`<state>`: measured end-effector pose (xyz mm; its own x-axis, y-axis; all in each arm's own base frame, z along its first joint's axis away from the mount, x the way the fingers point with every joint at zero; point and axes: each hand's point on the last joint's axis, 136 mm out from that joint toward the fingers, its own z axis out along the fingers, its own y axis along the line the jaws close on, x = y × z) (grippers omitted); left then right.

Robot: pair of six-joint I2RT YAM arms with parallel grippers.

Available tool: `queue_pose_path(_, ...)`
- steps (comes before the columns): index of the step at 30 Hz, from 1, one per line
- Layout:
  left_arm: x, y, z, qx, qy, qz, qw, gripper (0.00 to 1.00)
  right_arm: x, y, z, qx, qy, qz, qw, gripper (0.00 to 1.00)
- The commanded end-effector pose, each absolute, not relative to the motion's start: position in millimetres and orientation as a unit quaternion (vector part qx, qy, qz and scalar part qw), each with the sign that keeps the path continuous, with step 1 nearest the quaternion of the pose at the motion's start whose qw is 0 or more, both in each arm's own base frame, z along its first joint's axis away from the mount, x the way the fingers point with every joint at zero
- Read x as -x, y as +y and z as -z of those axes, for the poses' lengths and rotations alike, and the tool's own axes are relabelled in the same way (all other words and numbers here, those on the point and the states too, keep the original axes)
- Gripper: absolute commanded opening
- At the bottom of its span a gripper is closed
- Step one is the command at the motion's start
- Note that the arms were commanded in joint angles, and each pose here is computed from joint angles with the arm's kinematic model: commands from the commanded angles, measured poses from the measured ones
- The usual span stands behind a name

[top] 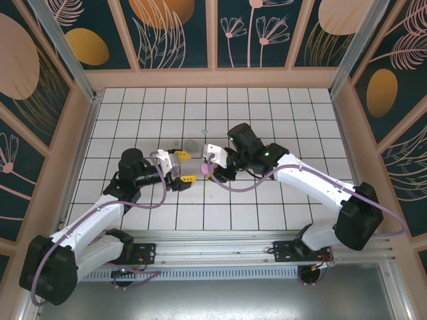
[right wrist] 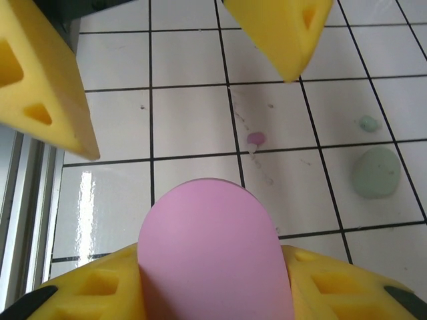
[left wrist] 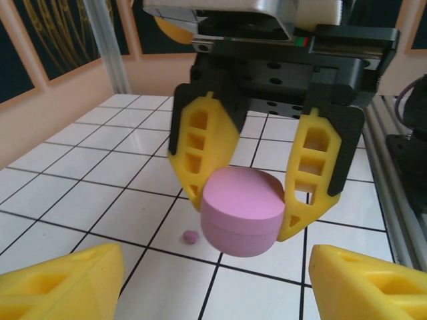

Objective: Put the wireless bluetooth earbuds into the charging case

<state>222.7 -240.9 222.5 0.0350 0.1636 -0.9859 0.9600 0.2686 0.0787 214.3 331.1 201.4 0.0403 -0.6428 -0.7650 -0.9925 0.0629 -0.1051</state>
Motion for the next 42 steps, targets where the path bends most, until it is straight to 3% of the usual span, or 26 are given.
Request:
queue_pose_path(1, -216.5, -247.7, -236.3, -0.502, 0.553, 0.375, 0.549, 0.73, -205.9, 334.0, -219.3, 0.659, 0.609, -0.267, 0.352, 0.25)
queue_pose_path(9, -213.0, -258.5, -230.8, -0.522, 0.546, 0.383, 0.532, 0.70, -198.7, 339.5, -225.7, 0.672, 0.595, -0.289, 0.332, 0.25)
queue_pose_path(21, -217.5, -264.5, -230.1, -0.530, 0.544, 0.393, 0.518, 0.55, -194.3, 337.9, -224.2, 0.684, 0.586, -0.290, 0.324, 0.25)
queue_pose_path(36, -215.5, -275.4, -222.8, -0.544, 0.542, 0.409, 0.493, 0.54, -195.9, 336.9, -223.3, 0.685, 0.584, -0.290, 0.326, 0.25)
queue_pose_path(42, -216.1, -279.1, -218.0, -0.549, 0.547, 0.409, 0.482, 0.39, -196.2, 337.3, -224.6, 0.684, 0.584, -0.291, 0.327, 0.25)
